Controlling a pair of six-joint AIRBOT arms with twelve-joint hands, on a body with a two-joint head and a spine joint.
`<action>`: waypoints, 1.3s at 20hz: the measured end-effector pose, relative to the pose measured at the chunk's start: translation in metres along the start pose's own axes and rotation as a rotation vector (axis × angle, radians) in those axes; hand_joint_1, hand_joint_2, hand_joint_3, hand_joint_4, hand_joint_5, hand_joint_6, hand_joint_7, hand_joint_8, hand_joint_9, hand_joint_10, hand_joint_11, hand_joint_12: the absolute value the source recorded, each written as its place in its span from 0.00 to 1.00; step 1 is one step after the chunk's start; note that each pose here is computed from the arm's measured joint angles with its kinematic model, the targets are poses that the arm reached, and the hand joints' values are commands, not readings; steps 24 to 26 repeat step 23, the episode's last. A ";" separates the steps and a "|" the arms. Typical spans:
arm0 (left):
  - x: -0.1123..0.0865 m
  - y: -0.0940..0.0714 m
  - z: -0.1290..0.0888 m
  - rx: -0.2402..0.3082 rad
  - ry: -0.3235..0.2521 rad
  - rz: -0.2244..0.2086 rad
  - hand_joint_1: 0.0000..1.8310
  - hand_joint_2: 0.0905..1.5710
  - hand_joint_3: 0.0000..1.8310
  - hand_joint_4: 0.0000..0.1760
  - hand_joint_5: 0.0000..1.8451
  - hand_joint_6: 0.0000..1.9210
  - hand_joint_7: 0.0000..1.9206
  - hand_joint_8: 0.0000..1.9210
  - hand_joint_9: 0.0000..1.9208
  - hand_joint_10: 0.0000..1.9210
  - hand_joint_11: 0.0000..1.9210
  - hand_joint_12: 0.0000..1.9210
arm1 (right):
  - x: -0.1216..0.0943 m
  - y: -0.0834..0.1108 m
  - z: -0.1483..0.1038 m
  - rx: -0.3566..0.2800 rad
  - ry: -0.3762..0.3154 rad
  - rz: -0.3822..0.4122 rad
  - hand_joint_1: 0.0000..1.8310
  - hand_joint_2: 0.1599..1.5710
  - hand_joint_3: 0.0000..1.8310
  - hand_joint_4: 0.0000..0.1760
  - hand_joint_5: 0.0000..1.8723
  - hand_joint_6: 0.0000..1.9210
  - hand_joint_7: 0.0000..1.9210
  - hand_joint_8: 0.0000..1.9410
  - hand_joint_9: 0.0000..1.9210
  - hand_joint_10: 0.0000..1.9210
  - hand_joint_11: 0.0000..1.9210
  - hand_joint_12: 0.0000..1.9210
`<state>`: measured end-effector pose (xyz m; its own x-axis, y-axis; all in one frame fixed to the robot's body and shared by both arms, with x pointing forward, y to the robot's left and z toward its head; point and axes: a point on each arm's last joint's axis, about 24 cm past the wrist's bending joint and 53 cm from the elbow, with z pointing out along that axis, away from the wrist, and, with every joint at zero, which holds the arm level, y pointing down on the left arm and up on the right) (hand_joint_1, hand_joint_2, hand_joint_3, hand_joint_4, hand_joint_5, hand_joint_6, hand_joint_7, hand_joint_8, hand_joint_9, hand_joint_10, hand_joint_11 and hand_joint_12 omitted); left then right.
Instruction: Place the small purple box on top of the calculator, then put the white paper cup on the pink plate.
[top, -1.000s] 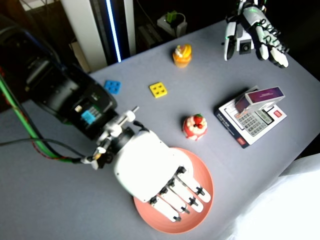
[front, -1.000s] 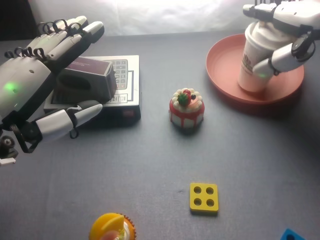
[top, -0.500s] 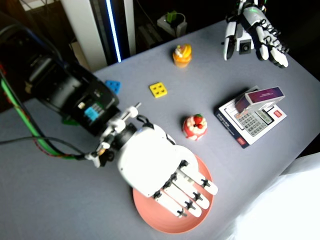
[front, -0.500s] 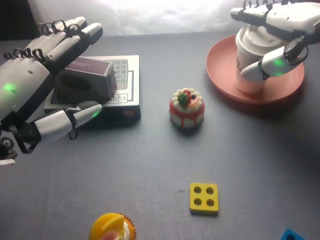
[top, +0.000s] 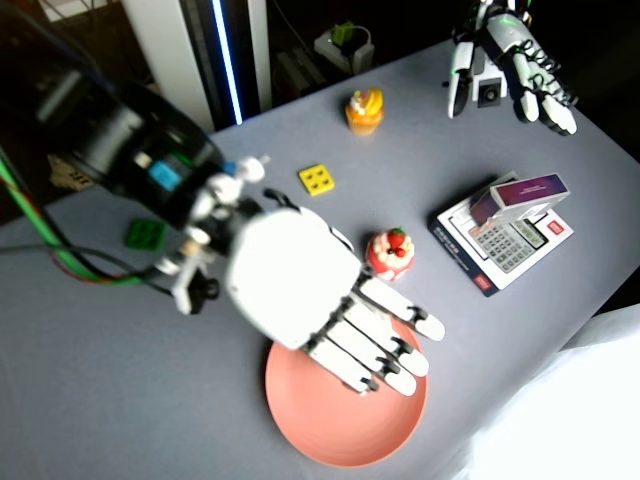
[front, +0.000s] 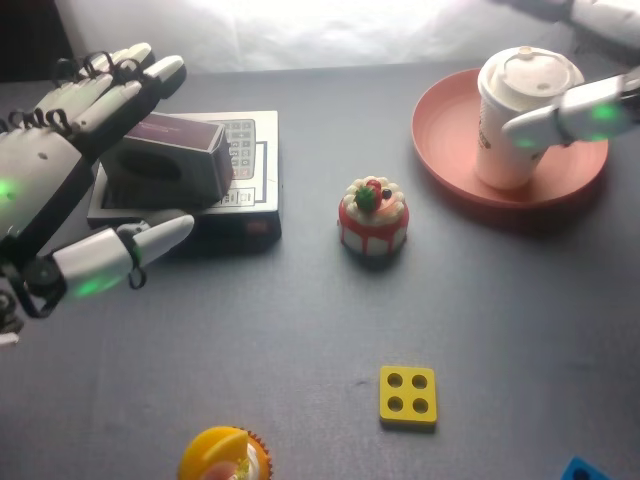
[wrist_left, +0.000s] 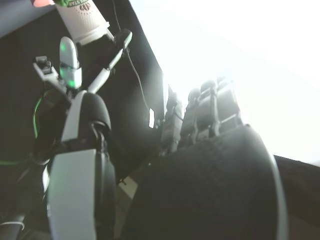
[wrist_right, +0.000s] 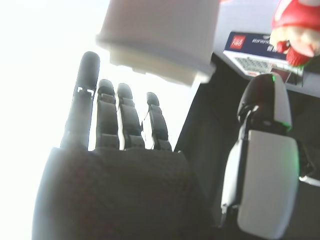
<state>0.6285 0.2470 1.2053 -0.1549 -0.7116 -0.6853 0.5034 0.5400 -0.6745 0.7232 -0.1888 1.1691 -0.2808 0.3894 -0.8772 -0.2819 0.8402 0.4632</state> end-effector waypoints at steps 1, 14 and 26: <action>0.000 0.002 -0.003 -0.009 -0.003 -0.004 0.42 0.74 0.00 0.34 0.06 0.00 0.00 0.00 0.00 0.00 0.00 0.00 | -0.016 0.008 -0.012 -0.029 -0.047 -0.024 0.34 0.53 0.00 0.36 0.00 0.00 0.00 0.00 0.00 0.00 0.00 0.08; -0.021 -0.016 -0.016 0.051 -0.090 -0.013 0.35 0.79 0.01 0.04 0.00 0.00 0.00 0.00 0.00 0.00 0.00 0.00 | -0.053 0.075 -0.128 -0.300 -0.320 -0.070 0.35 0.66 0.00 0.36 0.00 0.00 0.00 0.00 0.00 0.00 0.00 0.00; -0.038 -0.038 -0.019 0.124 -0.160 0.002 0.15 0.74 0.00 0.86 0.00 0.00 0.00 0.00 0.00 0.00 0.00 0.00 | -0.068 0.083 -0.187 -0.343 -0.465 -0.103 0.23 0.69 0.01 0.33 0.00 0.00 0.00 0.00 0.00 0.00 0.00 0.00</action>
